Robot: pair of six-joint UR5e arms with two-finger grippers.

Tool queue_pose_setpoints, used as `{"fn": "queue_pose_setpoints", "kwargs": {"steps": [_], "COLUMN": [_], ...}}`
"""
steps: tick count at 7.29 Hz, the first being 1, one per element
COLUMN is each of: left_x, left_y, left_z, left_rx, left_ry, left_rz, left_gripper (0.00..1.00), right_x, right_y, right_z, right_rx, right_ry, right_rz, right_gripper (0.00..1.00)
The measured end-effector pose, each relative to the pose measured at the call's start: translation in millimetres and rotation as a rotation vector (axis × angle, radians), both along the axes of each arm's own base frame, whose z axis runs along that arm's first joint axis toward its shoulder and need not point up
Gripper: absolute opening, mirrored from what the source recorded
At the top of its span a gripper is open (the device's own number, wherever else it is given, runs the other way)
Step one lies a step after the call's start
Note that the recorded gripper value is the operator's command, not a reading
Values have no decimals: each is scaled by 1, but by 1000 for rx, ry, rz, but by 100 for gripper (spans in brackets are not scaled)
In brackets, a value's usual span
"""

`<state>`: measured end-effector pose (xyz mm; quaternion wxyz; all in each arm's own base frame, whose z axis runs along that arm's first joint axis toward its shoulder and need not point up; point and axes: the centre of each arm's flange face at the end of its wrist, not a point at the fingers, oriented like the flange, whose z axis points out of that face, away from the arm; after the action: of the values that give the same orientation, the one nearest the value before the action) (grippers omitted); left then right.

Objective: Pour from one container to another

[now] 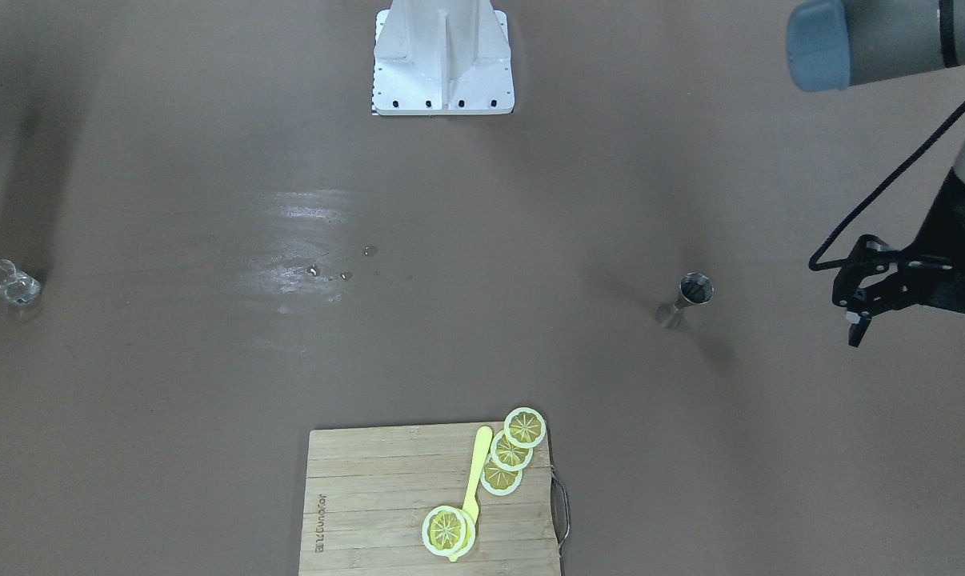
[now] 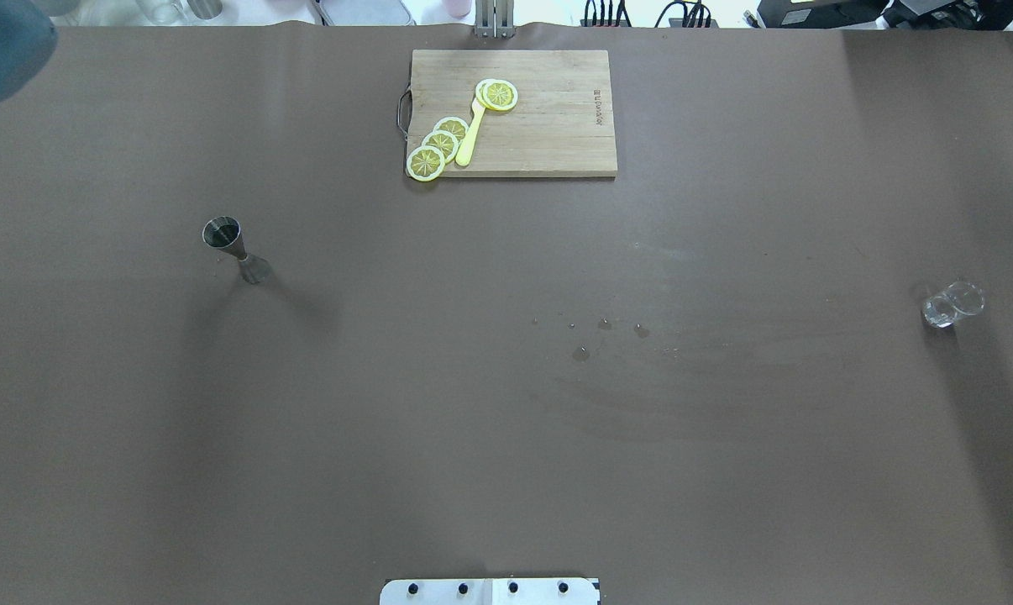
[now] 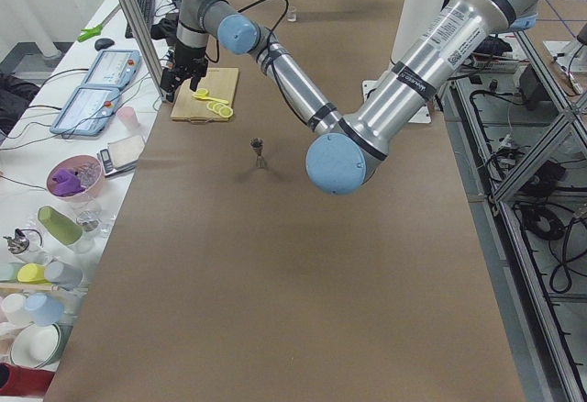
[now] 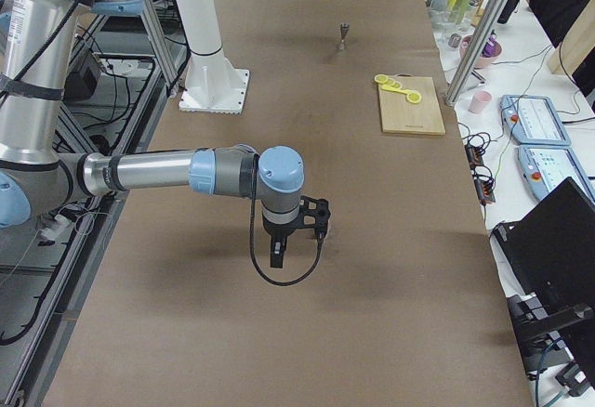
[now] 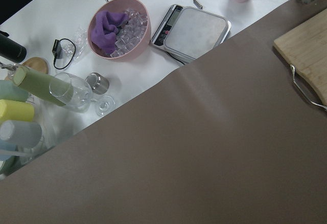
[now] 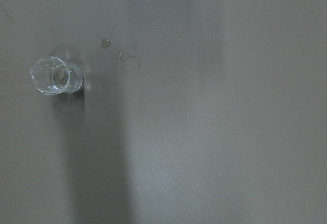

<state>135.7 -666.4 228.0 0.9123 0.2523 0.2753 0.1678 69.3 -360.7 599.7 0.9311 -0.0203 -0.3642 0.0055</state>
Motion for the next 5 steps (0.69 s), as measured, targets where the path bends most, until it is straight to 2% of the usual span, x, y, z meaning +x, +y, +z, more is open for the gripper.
{"fn": "queue_pose_setpoints", "kwargs": {"steps": [2,4,5], "left_x": [-29,-69,-92], "left_y": [6,19,30], "left_z": [39,80,107], "left_rx": [-61,-117,-168], "left_ry": [65,87,131], "left_rz": [51,30,23], "left_gripper": [97,97,97], "right_x": [0,0,0], "right_y": [0,0,0], "right_z": [0,0,0], "right_rx": [0,0,0], "right_ry": [0,0,0], "right_rz": [1,1,1], "right_gripper": [100,100,100]}}
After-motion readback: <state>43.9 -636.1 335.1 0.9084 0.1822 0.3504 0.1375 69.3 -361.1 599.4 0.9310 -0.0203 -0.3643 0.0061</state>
